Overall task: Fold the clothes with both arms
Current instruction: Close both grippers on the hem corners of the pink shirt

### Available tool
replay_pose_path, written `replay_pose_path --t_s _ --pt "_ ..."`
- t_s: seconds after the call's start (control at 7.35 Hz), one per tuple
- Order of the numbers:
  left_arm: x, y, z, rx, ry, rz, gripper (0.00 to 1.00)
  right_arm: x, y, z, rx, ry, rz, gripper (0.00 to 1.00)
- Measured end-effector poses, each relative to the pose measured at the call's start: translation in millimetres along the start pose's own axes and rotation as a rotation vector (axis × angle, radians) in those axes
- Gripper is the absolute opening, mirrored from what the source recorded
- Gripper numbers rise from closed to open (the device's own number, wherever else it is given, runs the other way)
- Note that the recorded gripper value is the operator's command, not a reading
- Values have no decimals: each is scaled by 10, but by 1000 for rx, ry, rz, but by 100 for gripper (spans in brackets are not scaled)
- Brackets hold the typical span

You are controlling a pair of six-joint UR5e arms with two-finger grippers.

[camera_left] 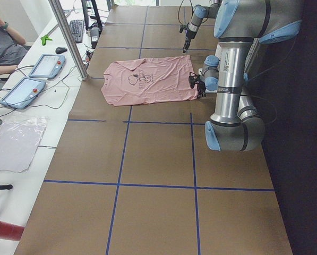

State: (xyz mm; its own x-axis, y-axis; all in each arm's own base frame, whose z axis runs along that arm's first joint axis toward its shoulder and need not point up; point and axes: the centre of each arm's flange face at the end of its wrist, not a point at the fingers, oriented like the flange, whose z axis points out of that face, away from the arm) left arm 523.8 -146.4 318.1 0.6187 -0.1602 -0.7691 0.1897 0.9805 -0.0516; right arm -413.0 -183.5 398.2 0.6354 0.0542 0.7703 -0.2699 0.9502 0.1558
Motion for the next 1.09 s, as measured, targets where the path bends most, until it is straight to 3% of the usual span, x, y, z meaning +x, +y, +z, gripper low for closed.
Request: replay_pose_path --t_s 1.09 --pt "34 -66 -38 28 13 29 0 -25 294 260 11 26 -3 46"
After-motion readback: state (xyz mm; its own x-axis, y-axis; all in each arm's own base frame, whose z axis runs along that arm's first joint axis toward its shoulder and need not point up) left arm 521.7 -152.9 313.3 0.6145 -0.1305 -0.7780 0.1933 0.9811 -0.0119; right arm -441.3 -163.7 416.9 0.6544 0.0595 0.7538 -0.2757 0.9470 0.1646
